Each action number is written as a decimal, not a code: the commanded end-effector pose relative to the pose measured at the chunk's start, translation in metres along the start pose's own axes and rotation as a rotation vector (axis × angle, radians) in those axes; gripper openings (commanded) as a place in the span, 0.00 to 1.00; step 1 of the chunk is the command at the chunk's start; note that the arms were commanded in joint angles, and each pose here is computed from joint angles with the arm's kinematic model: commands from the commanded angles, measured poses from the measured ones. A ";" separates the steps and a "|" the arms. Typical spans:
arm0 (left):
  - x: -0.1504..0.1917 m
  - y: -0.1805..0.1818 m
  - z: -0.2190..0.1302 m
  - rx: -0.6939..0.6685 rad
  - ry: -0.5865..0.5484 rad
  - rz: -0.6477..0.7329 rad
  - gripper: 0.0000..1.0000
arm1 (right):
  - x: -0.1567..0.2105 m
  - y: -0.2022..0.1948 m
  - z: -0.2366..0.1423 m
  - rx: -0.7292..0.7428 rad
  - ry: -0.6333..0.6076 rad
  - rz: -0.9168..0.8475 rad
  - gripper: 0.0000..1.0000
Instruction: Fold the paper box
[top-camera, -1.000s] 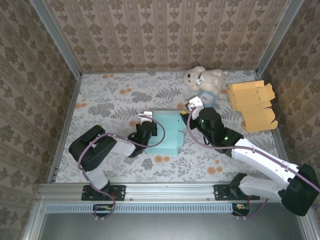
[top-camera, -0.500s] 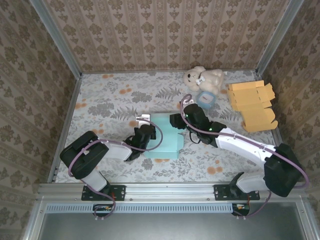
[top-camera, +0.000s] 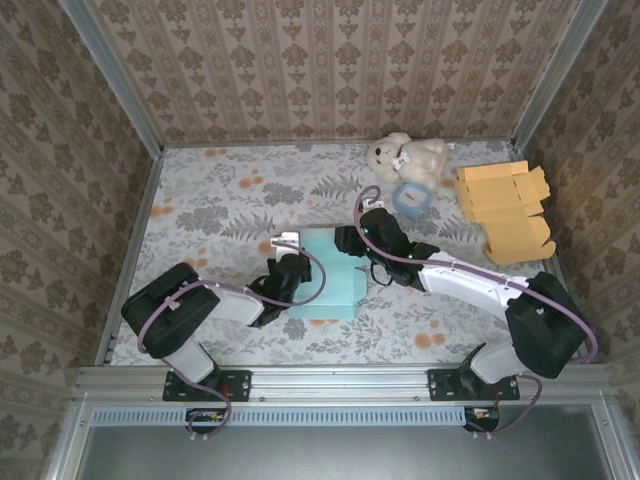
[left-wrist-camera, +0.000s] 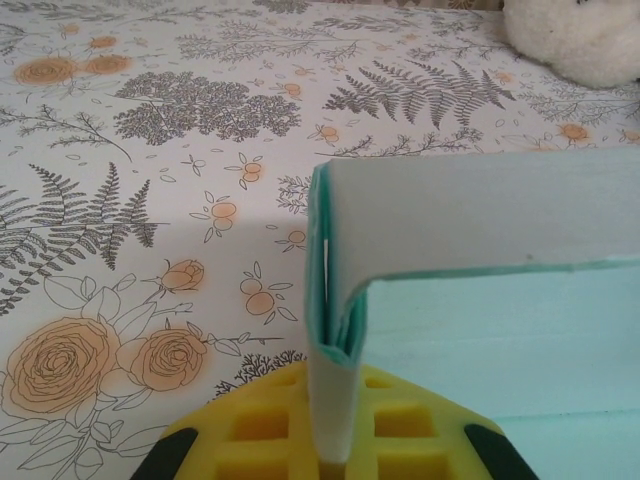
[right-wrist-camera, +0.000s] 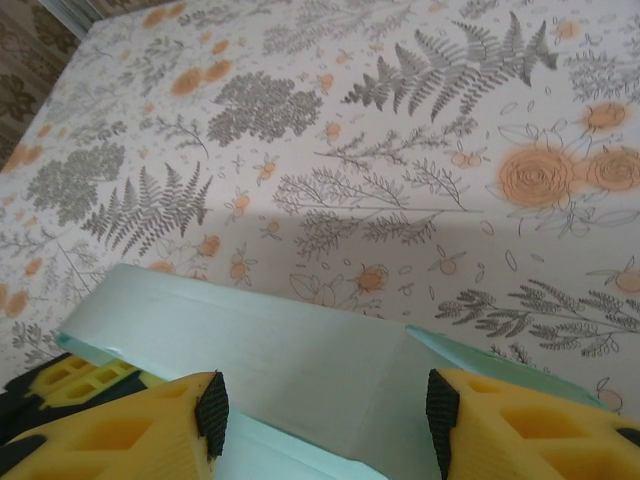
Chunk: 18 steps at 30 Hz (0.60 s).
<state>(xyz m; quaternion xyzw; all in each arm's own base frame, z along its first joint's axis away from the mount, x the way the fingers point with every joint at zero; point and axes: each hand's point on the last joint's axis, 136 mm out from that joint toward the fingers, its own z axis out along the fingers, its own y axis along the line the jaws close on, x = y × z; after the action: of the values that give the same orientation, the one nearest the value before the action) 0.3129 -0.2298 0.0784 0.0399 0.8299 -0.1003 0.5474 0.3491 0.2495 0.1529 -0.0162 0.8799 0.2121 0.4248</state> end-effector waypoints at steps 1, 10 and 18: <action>-0.005 0.001 -0.002 -0.025 -0.039 -0.022 0.00 | 0.007 -0.004 0.007 -0.004 0.000 0.047 0.58; -0.005 -0.012 -0.003 -0.010 -0.045 -0.009 0.00 | 0.013 0.039 0.010 -0.257 0.031 0.159 0.58; 0.001 -0.016 -0.002 -0.001 -0.031 -0.013 0.00 | 0.004 0.048 -0.007 -0.343 -0.036 0.136 0.58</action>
<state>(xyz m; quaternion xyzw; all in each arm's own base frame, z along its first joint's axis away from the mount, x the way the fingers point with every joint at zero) 0.3075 -0.2291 0.0709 0.0341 0.8299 -0.0753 0.5518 0.3376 0.2754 0.1350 0.0066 0.8575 0.3332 0.3919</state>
